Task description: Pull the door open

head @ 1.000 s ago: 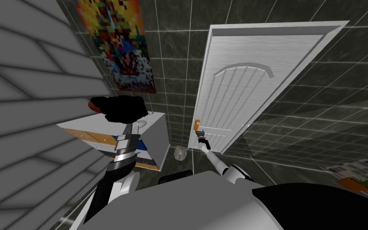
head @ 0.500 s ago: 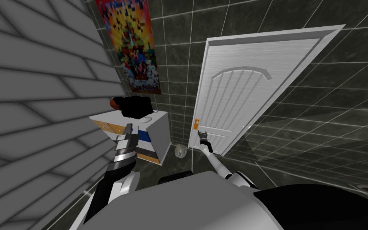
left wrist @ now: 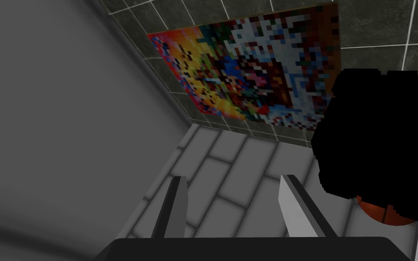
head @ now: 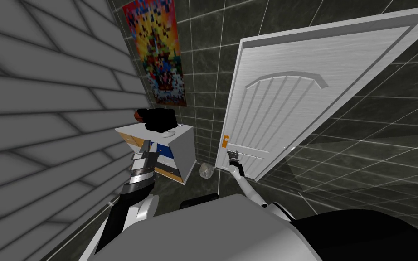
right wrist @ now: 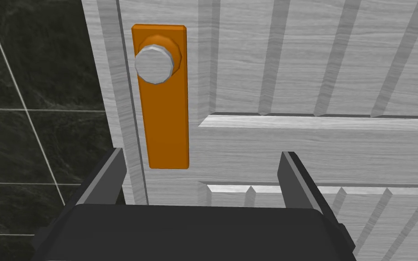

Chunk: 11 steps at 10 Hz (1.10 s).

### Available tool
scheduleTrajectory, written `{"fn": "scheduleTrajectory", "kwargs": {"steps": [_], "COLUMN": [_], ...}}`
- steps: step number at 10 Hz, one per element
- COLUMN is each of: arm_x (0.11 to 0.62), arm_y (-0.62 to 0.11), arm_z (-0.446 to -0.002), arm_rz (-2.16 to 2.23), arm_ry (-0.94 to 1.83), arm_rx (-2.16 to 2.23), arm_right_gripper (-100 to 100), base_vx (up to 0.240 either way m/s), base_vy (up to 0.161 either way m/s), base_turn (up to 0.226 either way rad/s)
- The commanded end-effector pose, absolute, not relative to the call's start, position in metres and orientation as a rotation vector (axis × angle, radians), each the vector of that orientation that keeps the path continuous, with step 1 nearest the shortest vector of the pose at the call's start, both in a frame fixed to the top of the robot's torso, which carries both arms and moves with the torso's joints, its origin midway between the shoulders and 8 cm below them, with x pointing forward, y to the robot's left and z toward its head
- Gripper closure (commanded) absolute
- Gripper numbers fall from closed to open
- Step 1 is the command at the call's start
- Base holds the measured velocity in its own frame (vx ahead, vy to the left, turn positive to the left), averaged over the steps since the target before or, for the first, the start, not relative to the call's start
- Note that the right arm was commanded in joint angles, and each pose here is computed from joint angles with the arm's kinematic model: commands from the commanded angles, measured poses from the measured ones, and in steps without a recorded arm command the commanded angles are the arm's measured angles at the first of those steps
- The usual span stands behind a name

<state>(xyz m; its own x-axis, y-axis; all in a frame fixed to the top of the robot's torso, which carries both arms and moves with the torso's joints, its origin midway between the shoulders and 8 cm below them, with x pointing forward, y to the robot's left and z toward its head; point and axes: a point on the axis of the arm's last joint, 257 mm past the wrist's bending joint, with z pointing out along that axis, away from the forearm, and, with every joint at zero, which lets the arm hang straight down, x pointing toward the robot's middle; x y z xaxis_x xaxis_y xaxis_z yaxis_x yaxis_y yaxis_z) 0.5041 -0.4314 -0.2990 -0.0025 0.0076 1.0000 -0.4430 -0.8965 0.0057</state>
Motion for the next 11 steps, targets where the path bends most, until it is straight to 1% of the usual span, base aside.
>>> {"fn": "scheduleTrajectory", "kwargs": {"steps": [1,3,5,8,11], "arm_x": [0.495,0.482,0.474,0.466,0.463], "arm_y": [-0.443,-0.457,-0.464,-0.472,-0.476], "arm_z": [-0.298,-0.297,-0.297,-0.296,-0.296], "arm_rz": [1.95,1.924,1.909,1.894,1.887], "arm_ry": [-0.475,-0.504,-0.52,-0.534,-0.541], "arm_rx": [1.941,1.918,1.904,1.891,1.885], "arm_right_gripper": [-100,-100,-100,-100,-100], "base_vx": [0.043,0.094,0.167,0.208,0.22], "base_vy": [-0.064,-0.072,-0.075,-0.069,-0.063], "base_turn": [0.169,0.191,0.152,0.11,0.068]}}
